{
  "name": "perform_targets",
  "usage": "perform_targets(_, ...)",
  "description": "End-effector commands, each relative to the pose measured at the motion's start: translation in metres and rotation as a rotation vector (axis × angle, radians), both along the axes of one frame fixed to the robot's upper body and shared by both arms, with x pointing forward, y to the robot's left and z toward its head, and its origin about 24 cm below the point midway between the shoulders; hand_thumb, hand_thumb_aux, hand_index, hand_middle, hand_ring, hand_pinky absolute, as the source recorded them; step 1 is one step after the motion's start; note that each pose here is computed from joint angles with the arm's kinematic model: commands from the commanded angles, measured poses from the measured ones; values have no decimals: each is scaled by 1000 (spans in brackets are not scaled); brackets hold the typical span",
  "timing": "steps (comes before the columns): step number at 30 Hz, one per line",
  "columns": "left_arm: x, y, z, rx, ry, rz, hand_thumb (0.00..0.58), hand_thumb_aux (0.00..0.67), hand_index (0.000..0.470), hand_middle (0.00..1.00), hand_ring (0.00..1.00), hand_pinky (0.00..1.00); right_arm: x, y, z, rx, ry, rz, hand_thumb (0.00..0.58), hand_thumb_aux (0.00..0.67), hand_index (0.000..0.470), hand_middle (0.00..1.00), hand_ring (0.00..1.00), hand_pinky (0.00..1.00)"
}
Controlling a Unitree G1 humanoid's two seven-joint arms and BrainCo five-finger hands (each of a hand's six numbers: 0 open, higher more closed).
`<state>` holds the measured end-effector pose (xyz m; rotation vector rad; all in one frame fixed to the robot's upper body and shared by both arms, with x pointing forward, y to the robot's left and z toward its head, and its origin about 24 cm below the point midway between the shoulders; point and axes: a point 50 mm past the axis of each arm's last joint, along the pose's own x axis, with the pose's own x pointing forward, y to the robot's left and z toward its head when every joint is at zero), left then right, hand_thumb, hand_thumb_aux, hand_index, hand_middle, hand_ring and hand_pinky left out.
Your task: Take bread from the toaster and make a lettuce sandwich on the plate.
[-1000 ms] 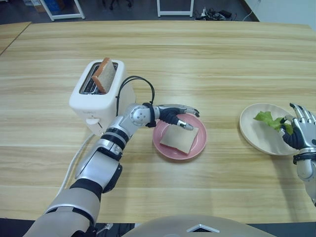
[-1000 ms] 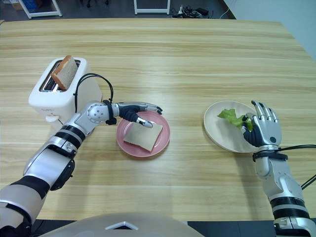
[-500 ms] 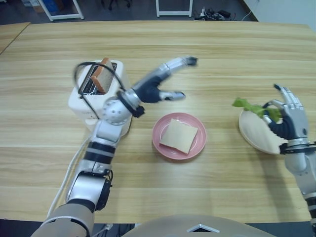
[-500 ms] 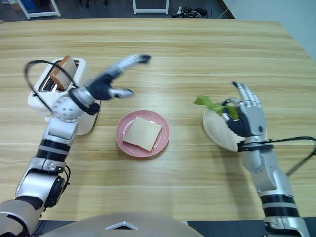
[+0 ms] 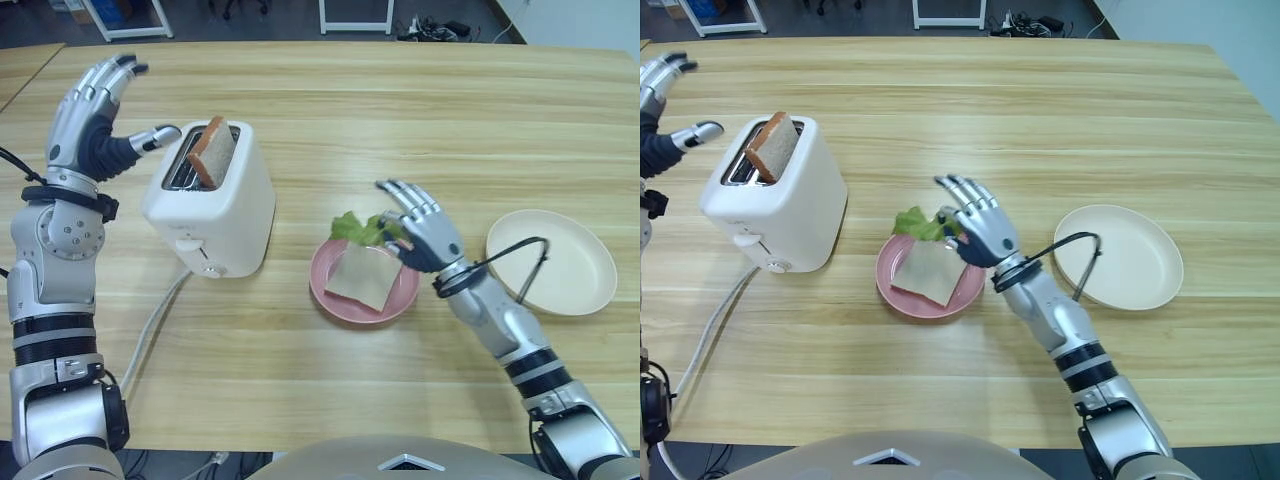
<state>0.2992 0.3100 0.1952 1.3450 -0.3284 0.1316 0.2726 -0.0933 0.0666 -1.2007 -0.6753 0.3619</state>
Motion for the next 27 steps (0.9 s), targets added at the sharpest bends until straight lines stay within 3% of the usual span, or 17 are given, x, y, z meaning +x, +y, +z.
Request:
perform_targets(1,2,13,-29,132,191,90,0,0,0,0,0,0,-2,20,-18,-68,36,62,580,670,470,0,0,0)
perform_targets(8,10,12,-37,158,254,97,5,3,2,0,0,0,-14,19,-40,-132,116,108,580,670,470,0,0,0)
perform_targets(14,13,4,-37,139,260,54,124,76,53,0,0,0,-18,8,-44,-145,144,90,580,670,470,0,0,0)
perform_targets(16,13,1,-33,121,238,35,212,137,96,0,0,0,-20,6,-44,-146,151,88,580,665,466,0,0,0)
perform_targets(17,13,0,-30,108,221,26,278,187,131,0,0,0,-20,5,-44,-146,152,85,566,568,398,0,0,0)
perform_targets(18,13,-1,-27,95,205,19,310,213,149,0,0,0,-21,4,-44,-146,152,81,523,460,323,0,0,0)
perform_targets(19,13,-2,-24,88,195,11,352,250,175,0,0,0,-21,3,-44,-144,151,76,425,323,227,0,0,0)
perform_targets(20,13,-3,-23,89,192,3,400,297,208,0,0,0,-21,2,-43,-140,148,69,0,0,0,0,0,0)
perform_targets(24,18,-13,-17,82,168,-41,452,355,249,0,0,0,-19,-2,-39,-120,133,33,0,0,0,0,0,0)
perform_targets(27,20,-19,-15,71,163,-74,452,355,249,0,0,0,-19,-4,-38,-113,128,19,0,0,0,0,0,0)
